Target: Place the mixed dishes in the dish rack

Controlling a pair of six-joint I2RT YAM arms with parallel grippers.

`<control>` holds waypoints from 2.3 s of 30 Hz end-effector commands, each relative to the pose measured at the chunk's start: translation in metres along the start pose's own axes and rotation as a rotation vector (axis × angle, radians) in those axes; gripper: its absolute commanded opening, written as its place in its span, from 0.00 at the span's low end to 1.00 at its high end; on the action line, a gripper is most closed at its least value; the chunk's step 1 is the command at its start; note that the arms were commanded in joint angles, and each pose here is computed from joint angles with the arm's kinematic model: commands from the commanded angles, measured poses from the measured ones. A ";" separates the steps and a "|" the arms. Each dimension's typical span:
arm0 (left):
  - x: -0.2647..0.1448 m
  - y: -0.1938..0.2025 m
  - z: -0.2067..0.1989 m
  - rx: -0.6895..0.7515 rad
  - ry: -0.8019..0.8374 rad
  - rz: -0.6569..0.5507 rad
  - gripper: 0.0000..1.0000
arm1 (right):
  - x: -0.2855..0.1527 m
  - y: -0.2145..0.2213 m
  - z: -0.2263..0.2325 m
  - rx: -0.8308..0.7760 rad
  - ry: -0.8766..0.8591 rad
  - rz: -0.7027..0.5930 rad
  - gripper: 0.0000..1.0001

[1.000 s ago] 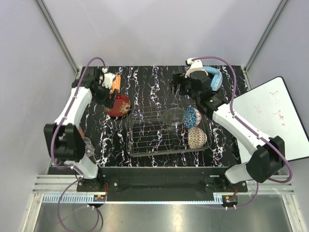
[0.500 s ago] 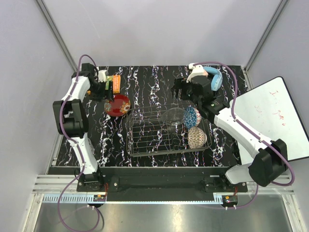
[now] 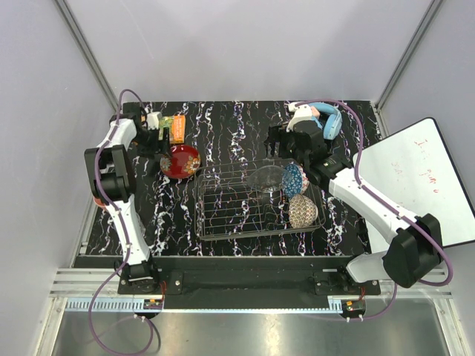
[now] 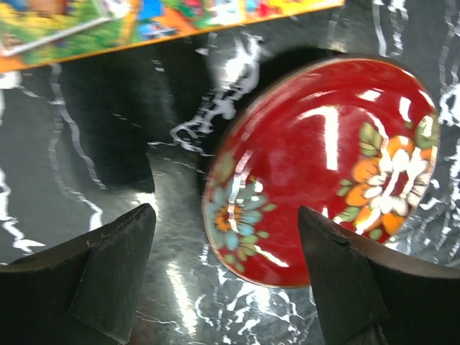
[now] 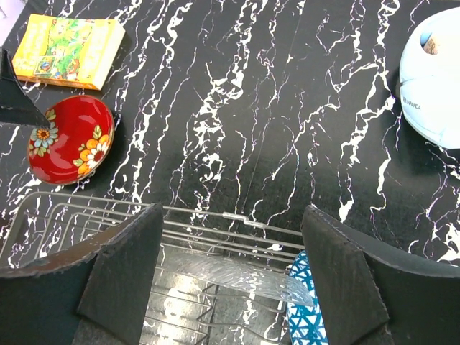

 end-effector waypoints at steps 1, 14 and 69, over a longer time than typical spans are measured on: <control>0.002 -0.018 0.006 0.036 -0.014 -0.068 0.82 | -0.002 -0.011 -0.002 -0.004 0.008 -0.049 0.85; 0.030 0.015 -0.009 0.077 0.091 0.064 0.58 | 0.003 -0.010 -0.005 -0.010 0.022 -0.046 0.84; -0.271 0.128 -0.295 1.013 -0.027 -0.322 0.00 | -0.094 -0.065 -0.068 0.031 0.315 -0.332 0.74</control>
Point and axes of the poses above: each gripper's point midway between its finger pads, its own x axis out along the fingers, its own z axis along the line the jaws close on, y = z × x, the point moved 5 cm from there along -x, back along the fingers, and after that the axes turned 4 degrees about -x, right-handed, at the moved point
